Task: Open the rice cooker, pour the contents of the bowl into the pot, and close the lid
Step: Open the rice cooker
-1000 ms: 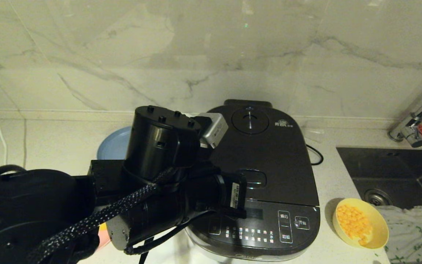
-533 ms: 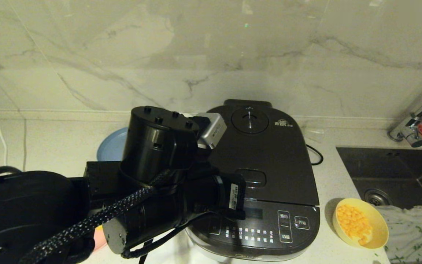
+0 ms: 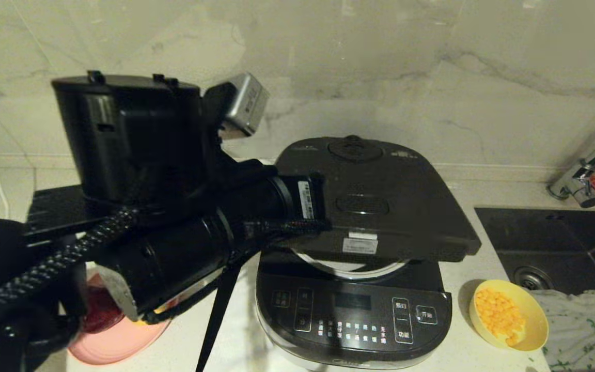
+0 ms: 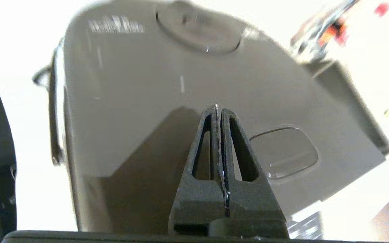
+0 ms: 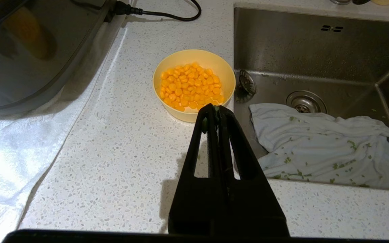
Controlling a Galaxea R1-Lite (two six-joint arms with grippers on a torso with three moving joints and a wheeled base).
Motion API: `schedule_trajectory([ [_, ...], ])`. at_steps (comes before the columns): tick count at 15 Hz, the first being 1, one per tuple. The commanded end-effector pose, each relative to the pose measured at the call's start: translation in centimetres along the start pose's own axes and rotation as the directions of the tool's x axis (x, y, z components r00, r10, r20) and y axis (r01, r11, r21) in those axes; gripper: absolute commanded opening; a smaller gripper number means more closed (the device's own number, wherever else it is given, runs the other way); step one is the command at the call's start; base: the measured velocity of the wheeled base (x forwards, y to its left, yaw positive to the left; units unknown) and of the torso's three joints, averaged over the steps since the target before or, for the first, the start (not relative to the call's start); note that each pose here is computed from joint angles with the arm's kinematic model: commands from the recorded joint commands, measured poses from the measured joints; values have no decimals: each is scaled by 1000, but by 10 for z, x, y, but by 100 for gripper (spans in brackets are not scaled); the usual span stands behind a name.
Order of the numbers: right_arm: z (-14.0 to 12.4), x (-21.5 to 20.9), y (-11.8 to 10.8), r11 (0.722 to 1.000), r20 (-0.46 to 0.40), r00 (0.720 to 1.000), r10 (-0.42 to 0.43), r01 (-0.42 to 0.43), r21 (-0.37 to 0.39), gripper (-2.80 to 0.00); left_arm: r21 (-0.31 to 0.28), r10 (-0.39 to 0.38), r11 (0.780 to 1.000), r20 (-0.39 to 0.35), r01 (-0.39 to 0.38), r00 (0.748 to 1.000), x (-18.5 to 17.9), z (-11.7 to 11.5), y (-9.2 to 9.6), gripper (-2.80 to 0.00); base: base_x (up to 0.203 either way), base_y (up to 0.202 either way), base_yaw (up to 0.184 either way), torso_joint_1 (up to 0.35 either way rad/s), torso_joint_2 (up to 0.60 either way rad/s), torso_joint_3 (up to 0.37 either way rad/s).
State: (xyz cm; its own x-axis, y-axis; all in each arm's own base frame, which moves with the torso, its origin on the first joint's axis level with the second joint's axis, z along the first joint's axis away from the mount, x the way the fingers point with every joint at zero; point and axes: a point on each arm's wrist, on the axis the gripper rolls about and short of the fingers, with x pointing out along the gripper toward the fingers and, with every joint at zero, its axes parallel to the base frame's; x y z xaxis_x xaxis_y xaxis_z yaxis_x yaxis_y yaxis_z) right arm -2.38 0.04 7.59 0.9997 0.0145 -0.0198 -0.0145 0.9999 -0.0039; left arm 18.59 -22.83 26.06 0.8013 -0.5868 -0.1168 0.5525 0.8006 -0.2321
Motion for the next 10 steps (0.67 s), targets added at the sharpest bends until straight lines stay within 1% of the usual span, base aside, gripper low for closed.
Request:
schedule_trajectory([
  [1,0,0,0,1000,-1,1000,1,-1,0,-280,-33,-26,999,111,30,993,-24,32,-2,-280,0,0,0,0,0,0],
  [3,0,0,0,1000,0,1000,1,-1,0,-280,-49,-38,998,191,48,981,-43,58,-3,-280,0,0,0,0,0,0],
  [7,0,0,0,1000,0,1000,0,0,0,-280,-77,-15,996,325,42,945,-87,95,3,-280,0,0,0,0,0,0],
  [8,0,0,0,1000,0,1000,0,0,0,-280,-72,-15,996,342,43,939,-102,102,6,-280,0,0,0,0,0,0],
  [10,0,0,0,1000,0,1000,1,-1,0,-280,-51,-20,998,340,39,940,-127,108,11,-280,0,0,0,0,0,0],
])
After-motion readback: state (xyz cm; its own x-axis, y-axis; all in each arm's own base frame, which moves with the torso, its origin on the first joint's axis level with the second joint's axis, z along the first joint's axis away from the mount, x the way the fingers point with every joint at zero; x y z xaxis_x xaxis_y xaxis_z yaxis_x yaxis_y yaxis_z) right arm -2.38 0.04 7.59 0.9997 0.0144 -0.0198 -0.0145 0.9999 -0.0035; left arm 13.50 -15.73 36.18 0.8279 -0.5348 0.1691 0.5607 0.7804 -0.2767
